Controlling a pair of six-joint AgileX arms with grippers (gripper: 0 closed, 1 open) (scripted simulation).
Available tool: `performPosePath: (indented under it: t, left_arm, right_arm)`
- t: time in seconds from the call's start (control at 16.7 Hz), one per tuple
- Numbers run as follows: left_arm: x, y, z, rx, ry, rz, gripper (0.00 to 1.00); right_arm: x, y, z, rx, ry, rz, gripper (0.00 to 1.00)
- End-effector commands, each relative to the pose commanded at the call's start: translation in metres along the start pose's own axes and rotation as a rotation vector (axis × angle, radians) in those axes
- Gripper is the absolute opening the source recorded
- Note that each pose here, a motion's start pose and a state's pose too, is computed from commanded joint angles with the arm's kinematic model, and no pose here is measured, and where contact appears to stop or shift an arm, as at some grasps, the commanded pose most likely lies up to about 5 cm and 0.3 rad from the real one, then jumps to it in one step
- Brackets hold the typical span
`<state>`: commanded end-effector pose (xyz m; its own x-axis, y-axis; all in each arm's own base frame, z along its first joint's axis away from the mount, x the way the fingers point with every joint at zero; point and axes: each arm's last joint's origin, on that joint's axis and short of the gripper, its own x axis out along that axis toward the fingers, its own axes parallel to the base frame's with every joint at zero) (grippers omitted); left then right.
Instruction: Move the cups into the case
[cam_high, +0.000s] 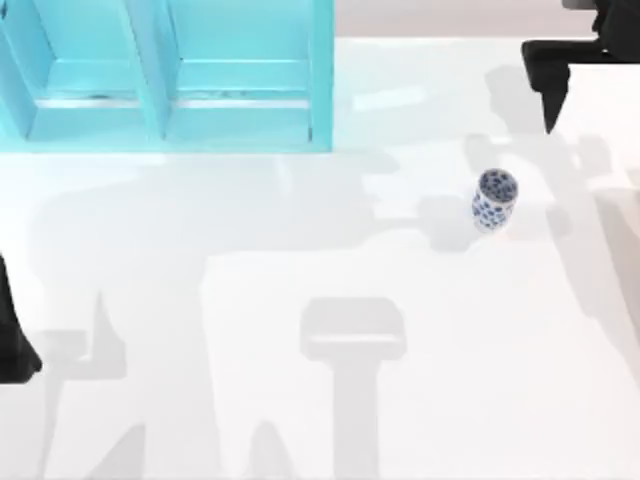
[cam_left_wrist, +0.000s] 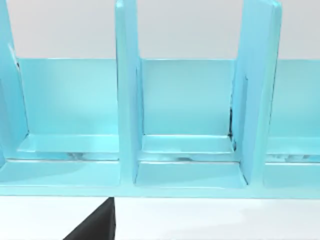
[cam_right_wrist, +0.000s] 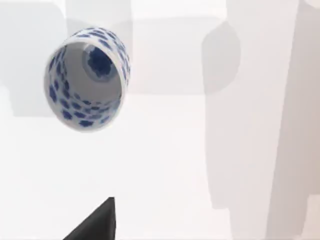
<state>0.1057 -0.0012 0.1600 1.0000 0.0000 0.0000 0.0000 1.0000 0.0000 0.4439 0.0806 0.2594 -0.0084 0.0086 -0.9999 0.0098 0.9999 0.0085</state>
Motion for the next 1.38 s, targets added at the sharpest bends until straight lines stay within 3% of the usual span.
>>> performPosePath:
  t: [0.24,0.66,1.14,1.38]
  left_arm:
    - [0.0,0.0,0.0,0.0,0.0,0.0,1.0]
    - [0.0,0.0,0.0,0.0,0.0,0.0,1.0]
    - [0.0,0.0,0.0,0.0,0.0,0.0,1.0]
    - [0.0,0.0,0.0,0.0,0.0,0.0,1.0]
  right_arm:
    - [0.02,0.052,0.008,0.0,-0.007,-0.008,1.0]
    - [0.029,0.052,0.009,0.0,-0.009,-0.008,1.0]
    - [0.111,0.052,0.01,0.0,-0.006,-0.009,1.0]
    - [0.121,0.052,0.008,0.0,-0.008,-0.009,1.0]
